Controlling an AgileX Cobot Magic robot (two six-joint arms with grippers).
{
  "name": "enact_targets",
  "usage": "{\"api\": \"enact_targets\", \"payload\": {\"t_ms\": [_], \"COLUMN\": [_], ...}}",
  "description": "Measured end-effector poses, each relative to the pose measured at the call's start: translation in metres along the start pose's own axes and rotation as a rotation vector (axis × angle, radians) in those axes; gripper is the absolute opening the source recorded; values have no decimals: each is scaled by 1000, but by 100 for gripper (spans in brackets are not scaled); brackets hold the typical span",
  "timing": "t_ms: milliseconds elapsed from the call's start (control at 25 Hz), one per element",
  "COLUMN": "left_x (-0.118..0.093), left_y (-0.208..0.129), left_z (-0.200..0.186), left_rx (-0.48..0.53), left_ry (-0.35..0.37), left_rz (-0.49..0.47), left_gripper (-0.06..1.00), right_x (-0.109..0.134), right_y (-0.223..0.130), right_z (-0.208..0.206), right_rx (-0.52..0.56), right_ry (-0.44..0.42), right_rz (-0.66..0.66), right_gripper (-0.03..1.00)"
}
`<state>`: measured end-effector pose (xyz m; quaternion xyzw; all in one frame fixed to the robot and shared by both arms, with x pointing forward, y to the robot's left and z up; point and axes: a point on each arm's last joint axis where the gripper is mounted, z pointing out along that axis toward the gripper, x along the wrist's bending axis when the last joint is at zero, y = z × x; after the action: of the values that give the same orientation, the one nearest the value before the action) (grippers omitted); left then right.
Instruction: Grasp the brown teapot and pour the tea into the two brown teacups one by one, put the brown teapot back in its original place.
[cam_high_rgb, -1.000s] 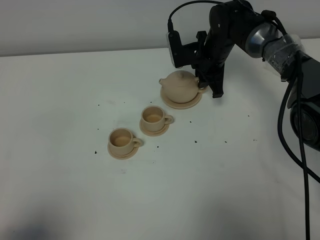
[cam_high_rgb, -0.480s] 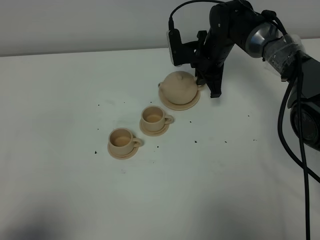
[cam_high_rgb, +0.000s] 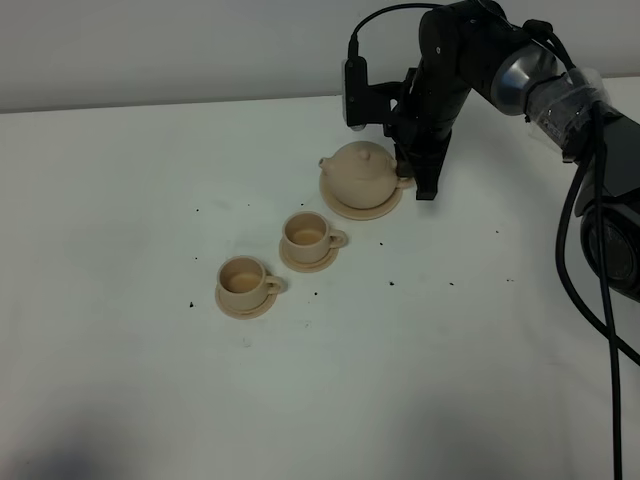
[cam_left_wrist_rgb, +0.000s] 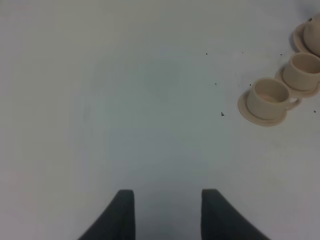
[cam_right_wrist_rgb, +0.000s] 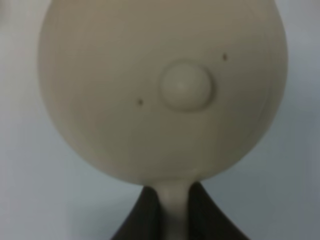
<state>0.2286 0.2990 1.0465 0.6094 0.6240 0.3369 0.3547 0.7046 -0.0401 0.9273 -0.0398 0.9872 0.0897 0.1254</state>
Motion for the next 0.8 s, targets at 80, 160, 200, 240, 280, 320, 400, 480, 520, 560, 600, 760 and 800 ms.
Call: {"api": "enact_targets", "payload": {"t_ms": [80, 160, 200, 240, 280, 320, 400, 480, 520, 560, 600, 760, 800], "left_x": [0, 0, 0, 0, 0, 0, 0, 0, 0, 0, 0, 0, 0], "left_y": [0, 0, 0, 0, 0, 0, 0, 0, 0, 0, 0, 0, 0], "left_z": [0, 0, 0, 0, 0, 0, 0, 0, 0, 0, 0, 0, 0], "left_rx": [0, 0, 0, 0, 0, 0, 0, 0, 0, 0, 0, 0, 0], "left_ry": [0, 0, 0, 0, 0, 0, 0, 0, 0, 0, 0, 0, 0], "left_rz": [0, 0, 0, 0, 0, 0, 0, 0, 0, 0, 0, 0, 0], "left_gripper": [37, 37, 37, 37, 37, 37, 37, 37, 37, 37, 37, 37, 37], "right_x": [1, 1, 1, 0, -1, -2, -3, -4, -3, -3, -3, -1, -1], "right_y": [0, 1, 2, 2, 3, 3, 5, 6, 7, 7, 7, 6, 6], "right_z": [-3, -7, -9, -12, -14, -16, -20, -21, -20, -19, -18, -13, -13], "right_rx": [7, 8, 11, 12, 11, 9, -2, -16, -19, -19, -20, -12, -12], "right_ry": [17, 27, 34, 36, 33, 29, 18, 22, 25, 30, 33, 45, 46], "right_rz": [37, 80, 99, 125, 154, 182, 235, 280, 302, 318, 333, 358, 360], "right_gripper": [13, 13, 13, 13, 13, 13, 13, 13, 13, 13, 13, 13, 13]}}
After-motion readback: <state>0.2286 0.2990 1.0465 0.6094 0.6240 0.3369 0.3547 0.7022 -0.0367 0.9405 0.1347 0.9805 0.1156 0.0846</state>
